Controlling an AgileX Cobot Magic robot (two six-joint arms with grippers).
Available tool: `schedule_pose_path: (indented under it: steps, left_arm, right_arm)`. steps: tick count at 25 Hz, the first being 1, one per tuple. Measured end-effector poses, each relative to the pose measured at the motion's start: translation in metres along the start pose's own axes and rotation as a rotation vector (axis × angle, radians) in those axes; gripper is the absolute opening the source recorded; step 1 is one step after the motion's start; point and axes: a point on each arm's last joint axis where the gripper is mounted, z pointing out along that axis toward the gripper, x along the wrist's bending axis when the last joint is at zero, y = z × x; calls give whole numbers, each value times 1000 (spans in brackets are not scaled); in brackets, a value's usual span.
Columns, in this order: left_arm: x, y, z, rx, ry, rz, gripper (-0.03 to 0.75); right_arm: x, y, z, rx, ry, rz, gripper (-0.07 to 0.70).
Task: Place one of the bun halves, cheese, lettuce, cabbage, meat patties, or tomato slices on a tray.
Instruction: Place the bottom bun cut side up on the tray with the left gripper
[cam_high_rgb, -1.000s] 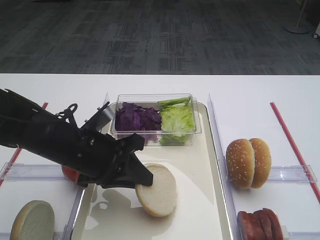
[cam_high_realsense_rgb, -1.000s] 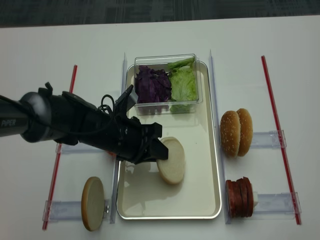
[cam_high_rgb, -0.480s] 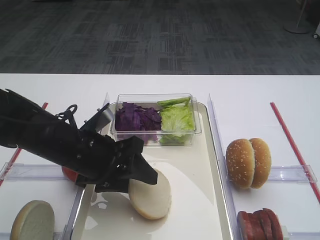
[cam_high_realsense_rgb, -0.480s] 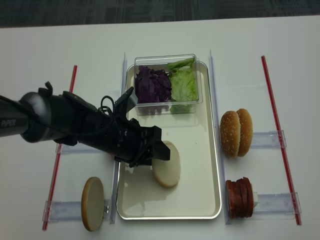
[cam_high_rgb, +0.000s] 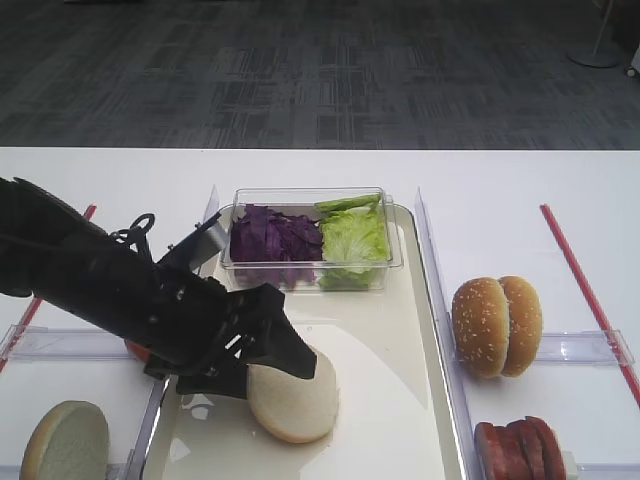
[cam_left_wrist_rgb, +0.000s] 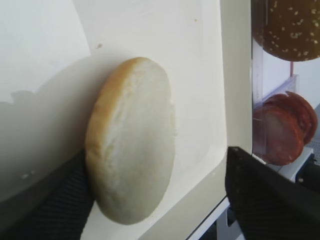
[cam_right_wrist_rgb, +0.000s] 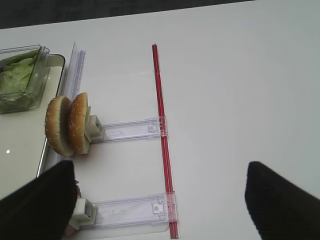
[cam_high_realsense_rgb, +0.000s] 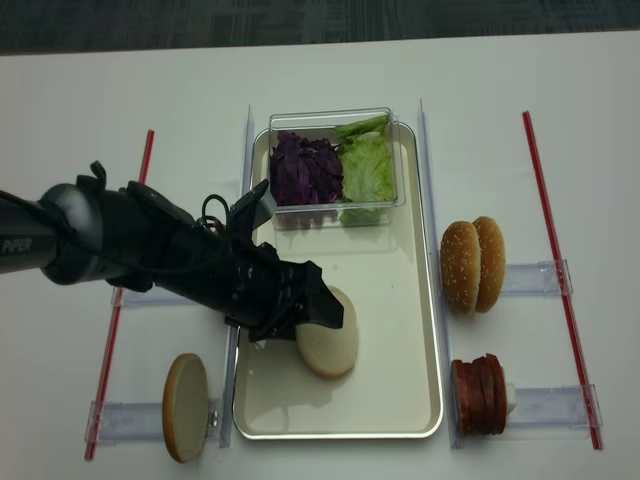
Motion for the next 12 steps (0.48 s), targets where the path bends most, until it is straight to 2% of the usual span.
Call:
schedule_pose_path:
  steps: [12]
  left_arm:
    - [6, -1, 0, 12, 62, -12, 505]
  right_arm:
    - [0, 0, 0, 0, 0, 0, 692]
